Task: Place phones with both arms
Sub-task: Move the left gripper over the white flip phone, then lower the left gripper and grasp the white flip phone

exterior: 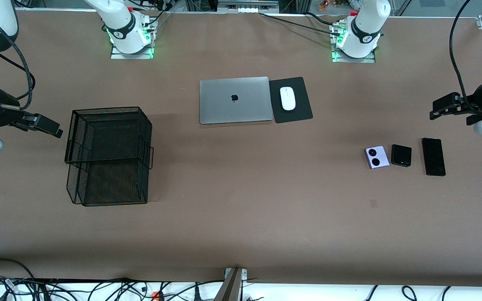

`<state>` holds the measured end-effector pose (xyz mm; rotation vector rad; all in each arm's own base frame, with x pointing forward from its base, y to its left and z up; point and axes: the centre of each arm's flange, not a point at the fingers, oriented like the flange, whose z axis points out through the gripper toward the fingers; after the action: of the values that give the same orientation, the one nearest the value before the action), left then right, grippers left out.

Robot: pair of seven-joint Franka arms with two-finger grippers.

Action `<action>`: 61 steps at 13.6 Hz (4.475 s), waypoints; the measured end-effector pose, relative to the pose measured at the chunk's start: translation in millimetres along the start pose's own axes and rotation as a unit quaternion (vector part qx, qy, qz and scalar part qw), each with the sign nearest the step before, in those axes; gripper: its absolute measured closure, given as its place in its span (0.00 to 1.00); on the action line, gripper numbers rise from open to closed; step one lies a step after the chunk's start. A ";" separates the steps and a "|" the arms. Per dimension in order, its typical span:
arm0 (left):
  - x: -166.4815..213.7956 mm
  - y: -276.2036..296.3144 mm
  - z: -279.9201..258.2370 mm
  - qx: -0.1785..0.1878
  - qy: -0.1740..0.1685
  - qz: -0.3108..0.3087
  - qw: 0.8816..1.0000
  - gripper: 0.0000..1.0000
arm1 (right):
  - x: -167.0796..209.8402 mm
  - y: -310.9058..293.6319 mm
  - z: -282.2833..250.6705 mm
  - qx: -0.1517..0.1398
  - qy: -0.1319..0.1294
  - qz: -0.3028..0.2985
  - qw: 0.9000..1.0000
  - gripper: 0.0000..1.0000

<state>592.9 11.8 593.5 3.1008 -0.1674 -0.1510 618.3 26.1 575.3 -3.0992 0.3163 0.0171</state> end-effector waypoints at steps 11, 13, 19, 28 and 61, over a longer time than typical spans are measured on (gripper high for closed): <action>-0.6 -2.1 4.1 -0.001 -0.007 -0.002 1.000 0.00 | -0.3 0.2 0.0 0.000 -0.001 0.000 1.000 0.00; 3.4 -3.3 15.8 -0.002 -0.018 -0.003 1.000 0.00 | -0.4 0.2 0.1 0.000 -0.002 0.000 1.000 0.00; 45.3 -16.9 127.7 0.014 -0.043 -0.002 0.999 0.00 | -3.0 0.8 1.9 -0.003 -0.013 0.000 1.000 0.00; 73.7 -29.3 284.8 0.016 -0.001 -0.004 1.000 0.00 | -3.8 1.0 1.8 -0.004 -0.015 0.000 1.000 0.00; -0.3 -21.2 433.0 0.011 0.053 -0.155 0.986 0.14 | -4.9 2.1 -0.3 -0.004 -0.015 0.001 1.000 0.00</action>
<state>552.2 21.1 162.0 3.1250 0.3200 0.0106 613.1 25.0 575.5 -3.1025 0.3179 0.0648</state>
